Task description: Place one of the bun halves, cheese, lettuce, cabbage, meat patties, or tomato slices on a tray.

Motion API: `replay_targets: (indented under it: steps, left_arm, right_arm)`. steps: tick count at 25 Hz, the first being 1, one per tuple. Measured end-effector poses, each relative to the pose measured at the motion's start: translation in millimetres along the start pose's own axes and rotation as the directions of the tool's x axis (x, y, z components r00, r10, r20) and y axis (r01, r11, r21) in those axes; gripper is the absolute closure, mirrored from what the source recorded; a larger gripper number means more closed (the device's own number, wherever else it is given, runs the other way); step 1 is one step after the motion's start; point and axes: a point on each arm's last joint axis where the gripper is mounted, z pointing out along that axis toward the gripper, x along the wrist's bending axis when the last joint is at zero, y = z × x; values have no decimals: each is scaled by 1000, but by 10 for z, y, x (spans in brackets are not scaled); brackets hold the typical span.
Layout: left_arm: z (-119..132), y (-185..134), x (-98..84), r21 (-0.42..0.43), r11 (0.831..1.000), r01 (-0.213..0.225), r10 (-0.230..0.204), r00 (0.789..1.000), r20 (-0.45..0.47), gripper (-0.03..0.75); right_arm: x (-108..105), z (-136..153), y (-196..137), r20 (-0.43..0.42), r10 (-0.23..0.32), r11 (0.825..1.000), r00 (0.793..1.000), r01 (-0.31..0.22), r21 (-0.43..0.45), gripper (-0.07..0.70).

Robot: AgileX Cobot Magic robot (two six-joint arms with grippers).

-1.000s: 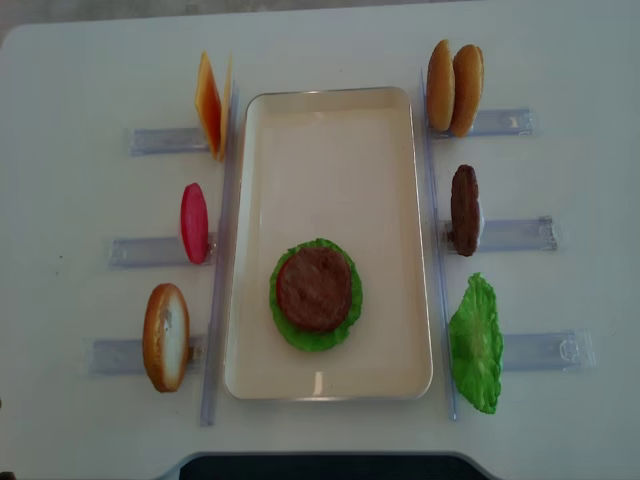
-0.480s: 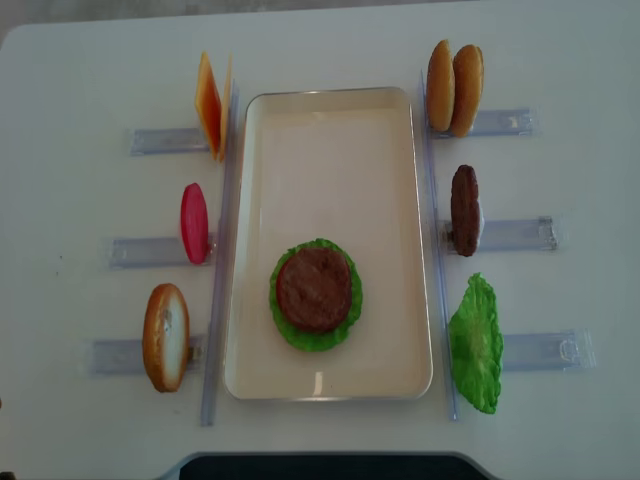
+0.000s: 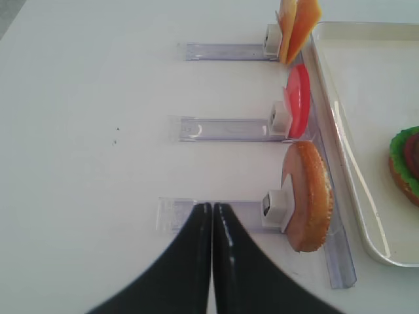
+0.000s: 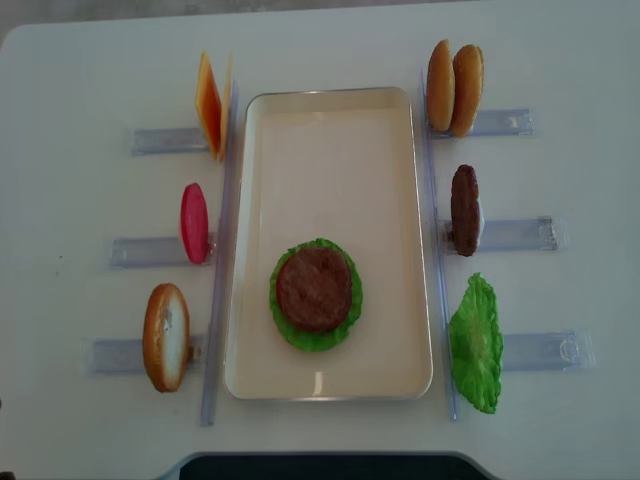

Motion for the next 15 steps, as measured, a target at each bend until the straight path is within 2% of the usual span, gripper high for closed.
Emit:
replay_targets:
  steps: [3, 15]
  left_arm:
    - [0, 0, 0, 0, 1000, 0, 0, 1000, 0, 718]
    - [0, 0, 0, 0, 1000, 0, 0, 1000, 0, 718]
  right_arm:
    - [-1, 45, -49, 0, 1, 999, 1000, -1, 35, 97]
    - [10, 47, -52, -10, 12, 999, 1000, -11, 37, 97]
